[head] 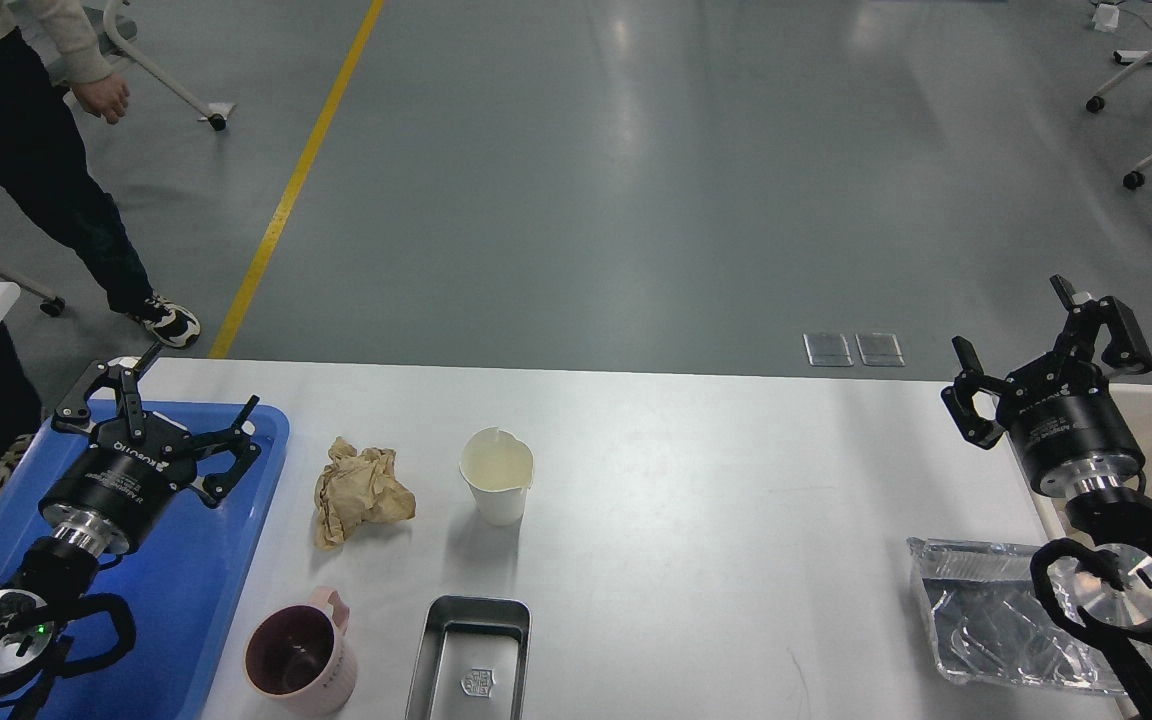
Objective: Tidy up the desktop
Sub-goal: 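Move the left gripper down toward the pink mug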
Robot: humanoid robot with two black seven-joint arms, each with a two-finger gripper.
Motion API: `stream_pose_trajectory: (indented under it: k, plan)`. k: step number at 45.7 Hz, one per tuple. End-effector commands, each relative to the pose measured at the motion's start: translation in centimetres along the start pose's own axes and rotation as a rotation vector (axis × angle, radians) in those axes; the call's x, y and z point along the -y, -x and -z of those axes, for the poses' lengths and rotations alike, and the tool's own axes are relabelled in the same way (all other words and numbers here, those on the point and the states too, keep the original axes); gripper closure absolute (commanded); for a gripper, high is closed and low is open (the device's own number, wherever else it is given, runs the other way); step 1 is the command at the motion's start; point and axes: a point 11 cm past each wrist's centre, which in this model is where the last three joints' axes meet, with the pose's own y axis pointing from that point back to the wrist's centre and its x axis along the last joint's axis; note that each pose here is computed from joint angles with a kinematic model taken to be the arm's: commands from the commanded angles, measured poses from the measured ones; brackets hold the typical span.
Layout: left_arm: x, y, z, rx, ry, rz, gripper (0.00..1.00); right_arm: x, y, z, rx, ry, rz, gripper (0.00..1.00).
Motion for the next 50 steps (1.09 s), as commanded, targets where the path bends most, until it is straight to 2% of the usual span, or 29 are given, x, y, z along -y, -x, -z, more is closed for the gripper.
stream_pose_trajectory:
  k: [1, 10, 16, 23, 38, 50]
  plan:
    - [-0.2, -0.3, 0.0, 0.007, 0.004, -0.006, 0.04, 0.1, 0.5, -0.4, 0.015, 0.001, 0.018, 0.0]
    - [0.0, -0.6, -0.3, 0.035, 0.006, -0.056, 0.04, 0.0, 0.7, -0.8, 0.024, 0.005, 0.02, 0.0]
    - [-1.2, -1.3, 0.6, 0.214, -0.048, -0.106, 0.04, -0.1, 0.4, -0.9, 0.022, 0.009, 0.013, 0.0]
    - [-2.4, -0.9, -0.4, 0.361, -0.103, -0.107, 0.04, -0.1, 0.4, -0.8, 0.021, 0.009, 0.013, 0.0]
    - [-6.5, 0.0, -11.1, 0.856, -0.18, -0.235, 0.04, 0.0, 0.5, -0.6, 0.014, 0.006, 0.016, 0.0]
    - [-8.4, 0.6, -15.1, 1.243, -0.321, -0.32, 0.04, -0.1, 0.5, -1.4, -0.004, 0.03, 0.019, 0.0]
